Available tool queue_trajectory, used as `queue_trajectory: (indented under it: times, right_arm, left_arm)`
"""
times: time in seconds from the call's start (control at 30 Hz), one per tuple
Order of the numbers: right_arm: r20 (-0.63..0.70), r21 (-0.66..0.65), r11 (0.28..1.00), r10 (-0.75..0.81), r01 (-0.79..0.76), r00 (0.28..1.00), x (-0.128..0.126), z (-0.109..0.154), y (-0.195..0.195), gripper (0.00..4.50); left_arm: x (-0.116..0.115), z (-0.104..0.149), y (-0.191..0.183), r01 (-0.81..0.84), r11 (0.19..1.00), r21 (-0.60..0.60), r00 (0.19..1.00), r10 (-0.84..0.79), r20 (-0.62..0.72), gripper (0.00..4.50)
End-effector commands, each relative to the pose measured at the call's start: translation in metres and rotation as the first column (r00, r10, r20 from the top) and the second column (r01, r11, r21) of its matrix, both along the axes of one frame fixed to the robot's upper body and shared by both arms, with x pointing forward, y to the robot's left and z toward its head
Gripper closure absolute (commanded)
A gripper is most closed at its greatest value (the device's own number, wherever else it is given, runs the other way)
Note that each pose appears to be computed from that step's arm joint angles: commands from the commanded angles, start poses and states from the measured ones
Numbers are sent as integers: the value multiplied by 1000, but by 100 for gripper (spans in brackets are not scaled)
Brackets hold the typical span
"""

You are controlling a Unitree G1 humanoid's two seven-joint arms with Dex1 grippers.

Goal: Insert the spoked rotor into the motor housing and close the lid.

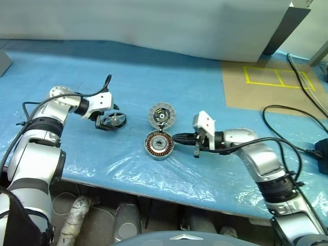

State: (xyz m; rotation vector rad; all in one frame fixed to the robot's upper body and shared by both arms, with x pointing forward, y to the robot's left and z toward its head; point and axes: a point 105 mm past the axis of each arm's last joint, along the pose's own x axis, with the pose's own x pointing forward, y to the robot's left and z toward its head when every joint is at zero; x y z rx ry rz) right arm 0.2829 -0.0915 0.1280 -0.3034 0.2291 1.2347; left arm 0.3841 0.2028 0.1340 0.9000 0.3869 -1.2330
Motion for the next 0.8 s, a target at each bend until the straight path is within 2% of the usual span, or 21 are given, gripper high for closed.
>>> queue_trajectory:
  times: [0.03, 0.2, 0.43, 0.57, 0.67, 0.8]
  right_arm:
    - [46, 7, 1000, 9, -9, 999, -9, 17, -5, 446]
    - [38, 2, 997, -71, 71, 997, -5, 13, -12, 446]
    - [22, 3, 996, -85, 85, 996, -13, 4, -6, 446]
    - [15, -8, 995, -100, 100, 995, -15, 0, -9, 446]
    - [10, -16, 994, -104, 104, 995, -18, -3, -9, 446]
    - [4, -17, 994, -106, 106, 994, -18, -7, -7, 446]
  left_arm:
    - [7, 14, -1, 5, 1000, 15, 998, -5, 60, 0]
    - [11, 19, -3, -1, 1000, 28, 996, -1, 89, 0]
    - [17, 25, 0, -37, 998, 53, 993, 31, 110, 0]
    - [12, 44, -8, -8, 996, -93, 1000, 10, 26, 0]
    - [7, 45, -2, 20, 998, -53, 1000, -19, 17, 0]
    - [16, 43, 6, -70, 997, -25, 995, 71, 74, 0]
